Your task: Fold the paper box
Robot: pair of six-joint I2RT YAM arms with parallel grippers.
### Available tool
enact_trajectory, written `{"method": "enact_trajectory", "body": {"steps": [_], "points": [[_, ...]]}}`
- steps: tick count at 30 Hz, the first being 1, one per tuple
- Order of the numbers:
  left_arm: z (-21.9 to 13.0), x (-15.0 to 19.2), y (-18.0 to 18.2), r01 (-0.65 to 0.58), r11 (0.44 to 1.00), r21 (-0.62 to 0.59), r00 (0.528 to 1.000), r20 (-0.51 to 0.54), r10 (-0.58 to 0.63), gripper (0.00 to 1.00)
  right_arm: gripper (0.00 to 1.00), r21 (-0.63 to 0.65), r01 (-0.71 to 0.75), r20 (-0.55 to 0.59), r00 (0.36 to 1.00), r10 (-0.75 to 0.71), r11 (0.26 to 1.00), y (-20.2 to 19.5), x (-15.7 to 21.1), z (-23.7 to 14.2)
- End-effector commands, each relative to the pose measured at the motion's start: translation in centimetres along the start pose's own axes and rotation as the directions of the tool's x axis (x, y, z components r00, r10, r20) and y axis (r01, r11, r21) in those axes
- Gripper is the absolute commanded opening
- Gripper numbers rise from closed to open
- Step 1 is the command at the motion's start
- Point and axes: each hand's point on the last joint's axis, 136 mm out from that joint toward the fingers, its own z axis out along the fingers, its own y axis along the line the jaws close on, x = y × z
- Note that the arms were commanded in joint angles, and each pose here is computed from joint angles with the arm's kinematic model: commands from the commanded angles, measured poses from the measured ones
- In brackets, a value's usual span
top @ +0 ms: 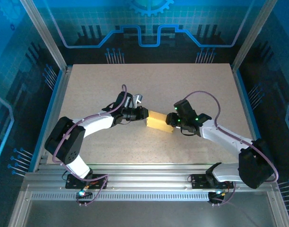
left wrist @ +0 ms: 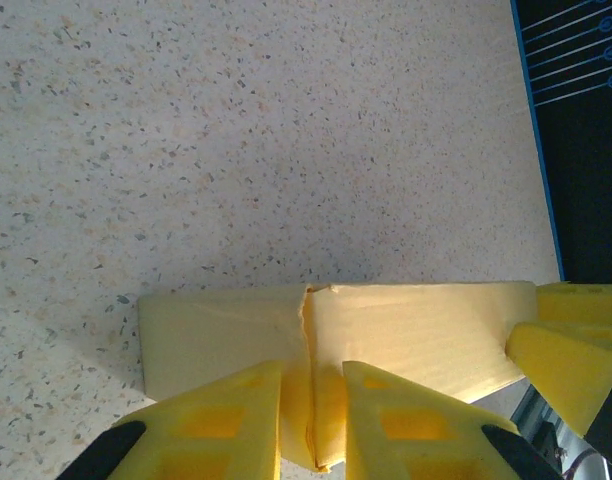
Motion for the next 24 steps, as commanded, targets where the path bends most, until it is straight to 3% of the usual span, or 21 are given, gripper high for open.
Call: {"method": "enact_trajectory", "body": {"steps": [1,5,10,19,22,24], "points": [[0.3,4.2,3.5,0.027,0.995,-0.101,0.991,-0.125,-0.04,0.2,0.39,0.046,-0.005,-0.112,0.994,0.01,0.999,-1.5,2.7,0.8],[0.3,4.2,3.7,0.029,0.994,-0.109,0.992,-0.121,-0.042,0.2,0.4,0.058,-0.012,-0.114,0.993,0.019,0.998,-1.9,3.0,0.8],[0.3,4.3,4.3,0.024,0.99,-0.137,0.992,-0.123,-0.041,0.2,0.57,0.072,-0.011,-0.046,0.999,0.015,0.997,-2.7,2.2,-0.5],[0.1,4.8,5.7,-0.01,0.978,-0.209,0.99,-0.142,-0.02,0.2,0.7,-0.005,-0.07,0.015,0.997,0.07,0.998,-3.0,1.4,-2.4],[0.0,4.8,5.8,-0.018,0.977,-0.214,0.99,-0.143,-0.013,0.2,0.7,-0.025,-0.107,-0.002,0.994,0.107,0.994,-3.5,1.8,-2.1],[-0.1,4.8,5.8,-0.019,0.977,-0.214,0.99,-0.142,-0.012,0.2,0.65,-0.011,-0.124,-0.024,0.992,0.124,0.992,-4.0,2.2,-1.6]]}}
